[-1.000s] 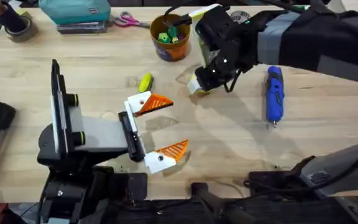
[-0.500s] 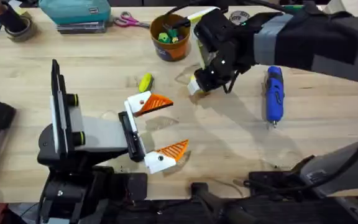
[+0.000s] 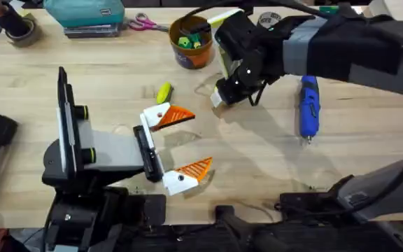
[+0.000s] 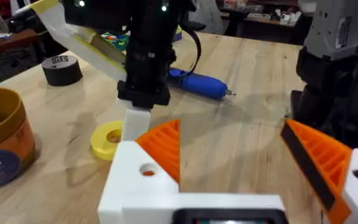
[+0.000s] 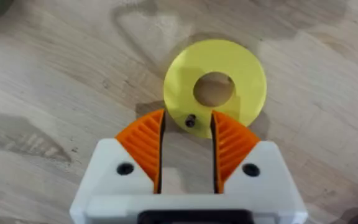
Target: Pick up the gripper from the table and insert it into the empty holder that is missing its gripper. Then pick up a screw, insert it into the mounting hole, and use the screwdriver to tighten it. Finally, clean up the table by picking up the vegetable and placing it into the bucket.
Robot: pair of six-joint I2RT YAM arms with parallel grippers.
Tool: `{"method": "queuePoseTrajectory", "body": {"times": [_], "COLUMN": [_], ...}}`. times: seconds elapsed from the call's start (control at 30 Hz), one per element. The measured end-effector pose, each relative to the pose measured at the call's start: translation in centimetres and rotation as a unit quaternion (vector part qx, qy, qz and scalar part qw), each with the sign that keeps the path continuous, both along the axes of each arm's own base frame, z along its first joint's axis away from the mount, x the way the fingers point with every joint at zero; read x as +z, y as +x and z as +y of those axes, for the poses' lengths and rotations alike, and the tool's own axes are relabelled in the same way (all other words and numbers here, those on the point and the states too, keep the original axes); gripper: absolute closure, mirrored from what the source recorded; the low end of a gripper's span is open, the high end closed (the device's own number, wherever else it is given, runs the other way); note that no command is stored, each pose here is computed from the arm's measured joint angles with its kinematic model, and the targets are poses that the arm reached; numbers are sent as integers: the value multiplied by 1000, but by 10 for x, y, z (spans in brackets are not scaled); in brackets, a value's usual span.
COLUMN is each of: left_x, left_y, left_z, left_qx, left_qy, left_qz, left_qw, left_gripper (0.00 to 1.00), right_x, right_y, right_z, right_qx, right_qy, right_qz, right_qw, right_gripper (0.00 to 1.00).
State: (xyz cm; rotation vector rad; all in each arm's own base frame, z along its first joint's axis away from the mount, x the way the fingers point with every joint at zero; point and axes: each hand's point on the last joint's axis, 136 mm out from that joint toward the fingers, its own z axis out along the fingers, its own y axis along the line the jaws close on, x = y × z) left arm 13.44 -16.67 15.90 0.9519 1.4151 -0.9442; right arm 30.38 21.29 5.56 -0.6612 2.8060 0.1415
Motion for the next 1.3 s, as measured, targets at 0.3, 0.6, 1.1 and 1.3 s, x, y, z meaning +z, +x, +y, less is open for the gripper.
{"method": "queuePoseTrajectory", "body": {"times": [0.3,0.6,1.1,1.3], "left_x": [0,0,0,0], "left_y": [0,0,0,0], "left_z": [0,0,0,0], "left_qx": [0,0,0,0], "left_qy": [0,0,0,0], "left_qz": [0,0,0,0], "left_qw": [1000,1000,1000,1000], "left_gripper": [15,14,15,15], "right_x": [0,1,1,3], "right_y": [1,3,3,4], "right_z": [1,2,2,3], "right_qx": [0,0,-1,-1], "right_qy": [2,4,4,5], "right_qz": [-3,-6,-5,-7], "right_qw": [1000,1000,1000,1000], "right_gripper": [656,736,995,995]}}
